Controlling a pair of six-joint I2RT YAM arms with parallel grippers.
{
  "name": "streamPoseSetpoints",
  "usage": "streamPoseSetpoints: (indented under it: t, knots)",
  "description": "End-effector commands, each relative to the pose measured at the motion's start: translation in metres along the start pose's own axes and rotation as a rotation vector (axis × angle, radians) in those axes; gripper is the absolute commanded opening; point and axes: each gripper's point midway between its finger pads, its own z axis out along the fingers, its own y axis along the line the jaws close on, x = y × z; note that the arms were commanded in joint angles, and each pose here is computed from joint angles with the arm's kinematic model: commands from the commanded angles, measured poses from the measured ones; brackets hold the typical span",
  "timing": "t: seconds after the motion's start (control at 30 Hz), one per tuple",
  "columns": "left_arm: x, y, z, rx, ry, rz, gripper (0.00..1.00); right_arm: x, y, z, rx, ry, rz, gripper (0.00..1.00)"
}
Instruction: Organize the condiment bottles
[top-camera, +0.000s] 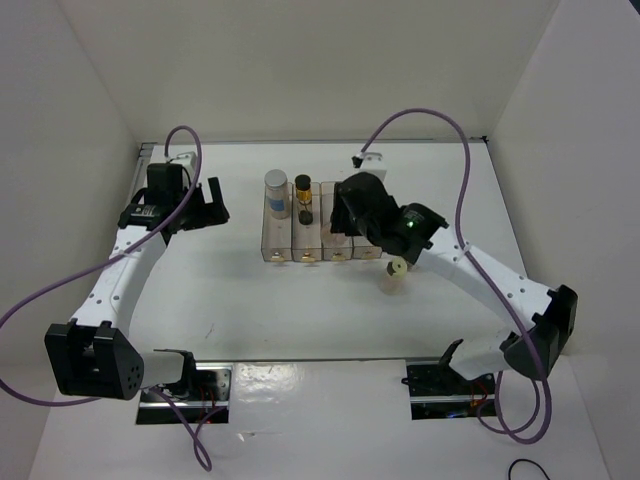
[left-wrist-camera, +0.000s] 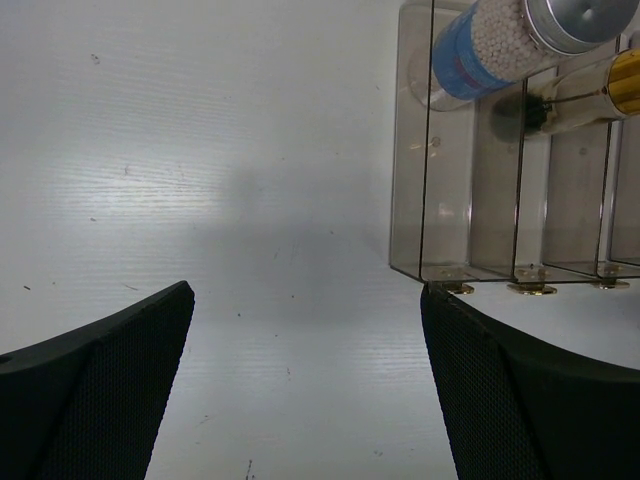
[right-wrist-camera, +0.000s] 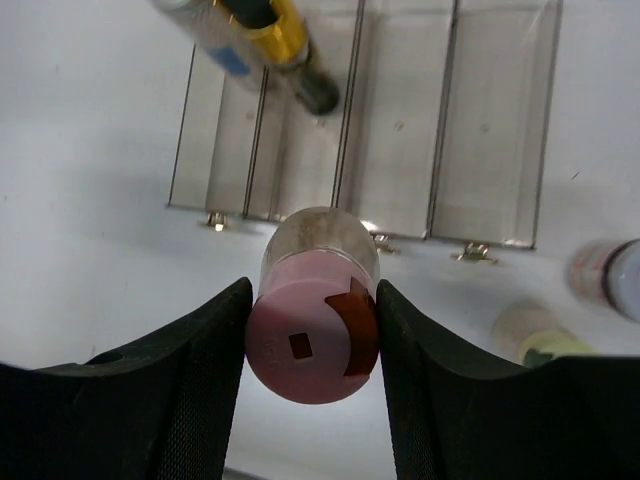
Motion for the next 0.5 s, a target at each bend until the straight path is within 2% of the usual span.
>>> streamPoseSetpoints:
  t: [0.0,0.2,0.47]
  knots:
    - [-0.006,-0.006,-0.005,0.039,-0.033,0.003,1.00,-0.047,-0.025,0.007,0.093,-0.091,-0.014,0.09]
    - [-0.003,-0.008,-0.002,0.054,-0.020,0.003,1.00,-0.079,-0.047,0.051,0.145,-0.119,0.006,0.09]
    - [-0.004,-0.008,0.001,0.054,-0.020,0.003,1.00,-0.088,-0.051,0.104,0.163,-0.089,-0.016,0.09]
